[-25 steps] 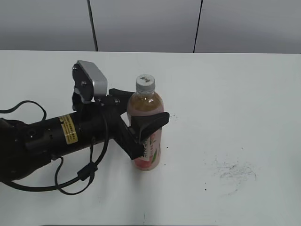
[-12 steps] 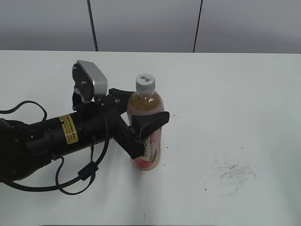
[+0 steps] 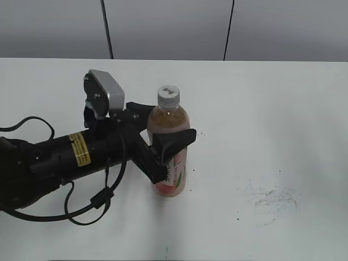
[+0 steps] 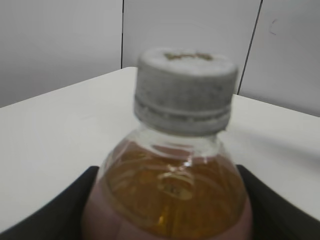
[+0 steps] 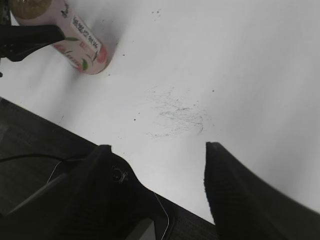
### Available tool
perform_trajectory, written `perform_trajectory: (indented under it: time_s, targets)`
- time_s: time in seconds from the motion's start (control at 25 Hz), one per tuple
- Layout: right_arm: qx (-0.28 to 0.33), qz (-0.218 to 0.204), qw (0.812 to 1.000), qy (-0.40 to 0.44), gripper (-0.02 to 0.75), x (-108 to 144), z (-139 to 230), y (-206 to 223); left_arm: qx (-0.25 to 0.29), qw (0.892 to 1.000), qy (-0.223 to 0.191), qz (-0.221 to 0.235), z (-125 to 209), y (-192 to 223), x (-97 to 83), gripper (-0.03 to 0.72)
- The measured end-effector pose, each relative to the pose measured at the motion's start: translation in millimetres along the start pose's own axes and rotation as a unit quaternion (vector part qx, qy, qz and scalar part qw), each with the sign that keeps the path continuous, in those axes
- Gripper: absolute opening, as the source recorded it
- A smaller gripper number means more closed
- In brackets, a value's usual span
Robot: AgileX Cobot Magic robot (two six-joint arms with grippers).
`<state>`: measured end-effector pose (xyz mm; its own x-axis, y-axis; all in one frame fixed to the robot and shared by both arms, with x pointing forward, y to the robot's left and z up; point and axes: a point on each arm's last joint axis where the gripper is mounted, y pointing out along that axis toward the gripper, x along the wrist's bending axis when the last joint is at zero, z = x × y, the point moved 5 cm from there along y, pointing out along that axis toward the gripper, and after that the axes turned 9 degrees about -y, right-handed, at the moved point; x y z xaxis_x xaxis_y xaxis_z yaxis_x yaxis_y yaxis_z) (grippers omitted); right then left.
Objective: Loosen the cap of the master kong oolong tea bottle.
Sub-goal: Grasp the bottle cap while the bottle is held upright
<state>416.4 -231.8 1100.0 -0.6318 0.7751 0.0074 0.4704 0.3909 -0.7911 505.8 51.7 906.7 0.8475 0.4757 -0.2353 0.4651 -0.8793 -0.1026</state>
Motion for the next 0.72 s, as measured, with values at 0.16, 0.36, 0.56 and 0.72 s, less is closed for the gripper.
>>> perform_trajectory:
  time_s: [0.16,0.36,0.56,0.72]
  targets:
    - [0.017,-0.033,0.998,-0.049,0.440,2.0,-42.5,11.3,0.000,1.000,0.000,0.001,0.0,0.1,-0.3,0.454]
    - [0.038,-0.030,0.995,-0.083,0.440,3.0,-90.6,35.2,-0.001,1.000,0.000,0.000,-0.2,0.1,-0.3,0.454]
    - [0.050,-0.058,0.991,-0.107,0.439,25.3,-125.6,67.5,-0.001,1.000,0.000,0.000,-0.2,0.1,-0.3,0.454]
    - [0.054,-0.115,0.987,-0.094,0.440,48.6,-144.0,94.2,-0.001,1.000,0.000,0.000,-0.2,0.1,-0.3,0.454]
